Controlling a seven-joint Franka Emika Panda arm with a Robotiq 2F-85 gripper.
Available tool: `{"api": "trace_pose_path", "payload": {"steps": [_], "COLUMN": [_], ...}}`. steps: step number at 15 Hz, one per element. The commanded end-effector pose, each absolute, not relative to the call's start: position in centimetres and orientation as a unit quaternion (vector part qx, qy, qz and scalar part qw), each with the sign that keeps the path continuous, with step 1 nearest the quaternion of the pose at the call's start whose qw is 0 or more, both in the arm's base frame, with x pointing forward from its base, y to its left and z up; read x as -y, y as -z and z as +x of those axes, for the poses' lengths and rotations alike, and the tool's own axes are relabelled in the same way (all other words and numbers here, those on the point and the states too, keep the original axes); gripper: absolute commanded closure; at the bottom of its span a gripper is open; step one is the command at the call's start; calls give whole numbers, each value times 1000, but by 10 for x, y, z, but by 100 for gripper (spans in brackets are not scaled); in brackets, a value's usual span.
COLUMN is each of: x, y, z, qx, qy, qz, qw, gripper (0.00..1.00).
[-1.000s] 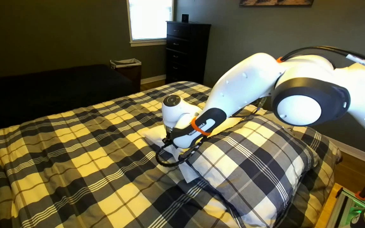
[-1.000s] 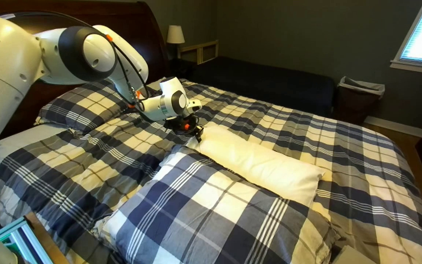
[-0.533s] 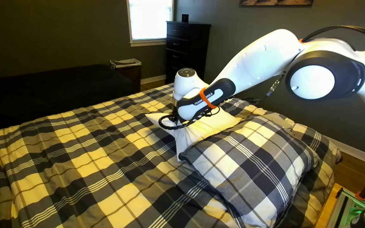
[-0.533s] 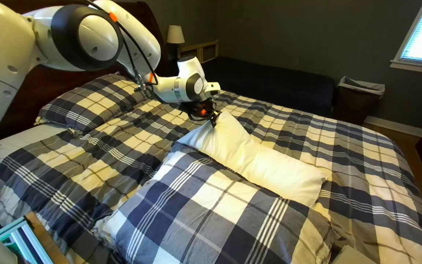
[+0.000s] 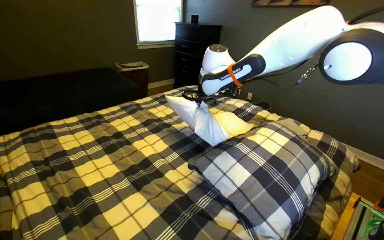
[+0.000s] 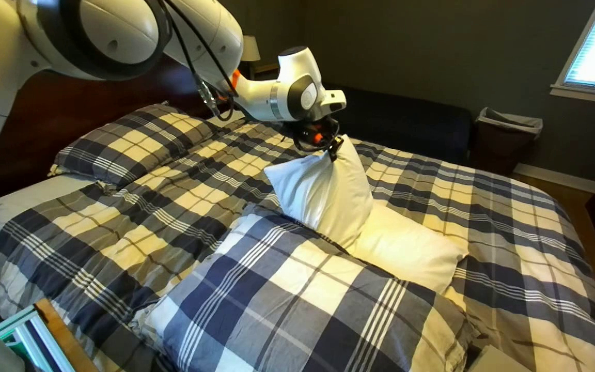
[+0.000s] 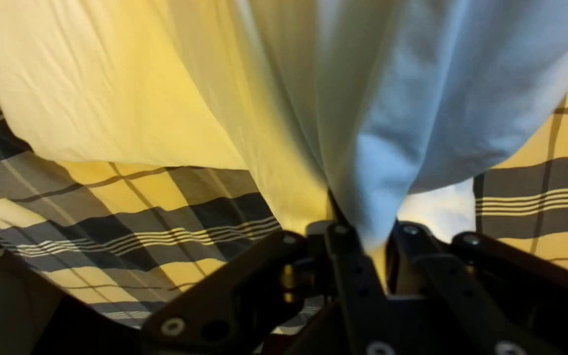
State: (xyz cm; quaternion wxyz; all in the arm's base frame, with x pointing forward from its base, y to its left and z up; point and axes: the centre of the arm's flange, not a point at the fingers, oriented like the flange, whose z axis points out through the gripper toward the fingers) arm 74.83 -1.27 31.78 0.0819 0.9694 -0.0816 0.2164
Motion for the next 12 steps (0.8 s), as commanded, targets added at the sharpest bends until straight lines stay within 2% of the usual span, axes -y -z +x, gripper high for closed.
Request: {"api": "trace_pose_path", "payload": {"steps": [1, 6, 12], "x": [59, 107, 117], "y": [-376, -435, -486], "z": [740, 728, 710], "qx": [87, 71, -6], "qy": [-249, -293, -310], "qz": [960, 946, 936], "qw": [90, 121, 170], "gripper": [97, 97, 97]}}
